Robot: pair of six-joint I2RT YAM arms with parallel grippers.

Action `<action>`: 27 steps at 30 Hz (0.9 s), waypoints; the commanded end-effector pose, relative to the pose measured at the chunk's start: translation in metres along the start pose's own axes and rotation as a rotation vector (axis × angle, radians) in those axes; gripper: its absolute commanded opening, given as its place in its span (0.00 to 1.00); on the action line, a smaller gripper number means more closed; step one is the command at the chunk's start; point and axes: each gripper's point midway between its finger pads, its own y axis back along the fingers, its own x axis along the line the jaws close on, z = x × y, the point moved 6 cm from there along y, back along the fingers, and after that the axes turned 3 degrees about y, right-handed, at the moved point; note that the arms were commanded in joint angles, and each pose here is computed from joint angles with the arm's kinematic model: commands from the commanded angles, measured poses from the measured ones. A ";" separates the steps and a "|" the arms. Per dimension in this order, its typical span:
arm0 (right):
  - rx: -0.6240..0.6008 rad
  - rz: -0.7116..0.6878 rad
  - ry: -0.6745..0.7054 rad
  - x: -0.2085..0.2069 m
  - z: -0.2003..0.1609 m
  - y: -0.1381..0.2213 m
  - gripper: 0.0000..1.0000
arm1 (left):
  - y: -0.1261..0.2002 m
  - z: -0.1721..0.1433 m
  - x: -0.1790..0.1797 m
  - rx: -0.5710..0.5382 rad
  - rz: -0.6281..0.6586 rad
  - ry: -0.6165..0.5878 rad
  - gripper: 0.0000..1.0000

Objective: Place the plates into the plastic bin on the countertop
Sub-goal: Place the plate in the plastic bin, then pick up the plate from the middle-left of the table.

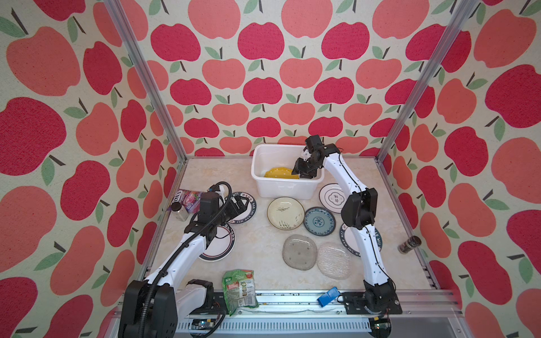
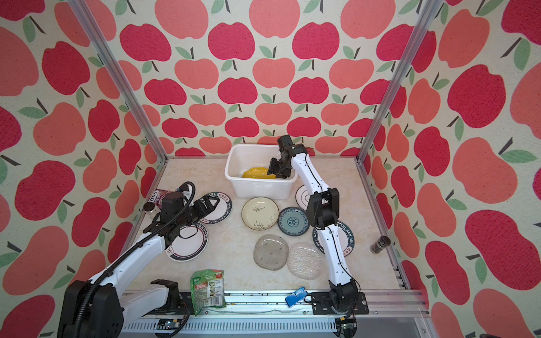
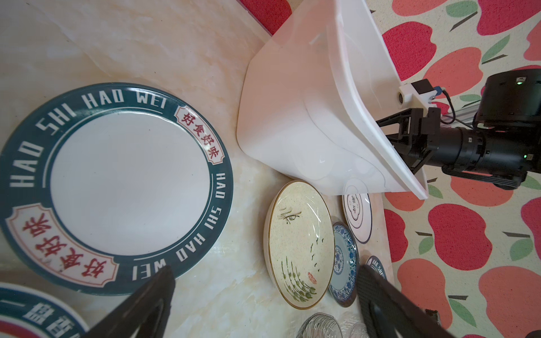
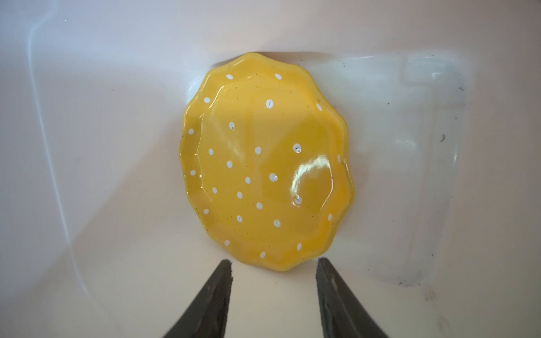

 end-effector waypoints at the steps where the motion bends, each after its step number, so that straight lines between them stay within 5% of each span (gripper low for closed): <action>1: -0.053 0.008 0.052 0.014 0.002 0.030 0.50 | 0.004 0.001 -0.003 -0.015 -0.024 -0.008 0.99; 7: -0.117 0.021 0.101 0.024 0.010 0.056 0.50 | 0.005 0.005 -0.004 -0.027 0.004 -0.016 0.99; 16: -0.436 0.120 0.268 0.068 0.027 0.184 0.50 | -0.008 0.014 -0.001 -0.011 0.173 -0.069 0.99; 21: -0.491 0.141 0.327 0.078 0.003 0.225 0.50 | -0.015 0.018 -0.008 -0.030 0.134 -0.054 0.99; 27: -0.550 0.165 0.370 0.069 -0.064 0.241 0.49 | -0.031 -0.002 -0.029 0.079 0.136 -0.132 0.99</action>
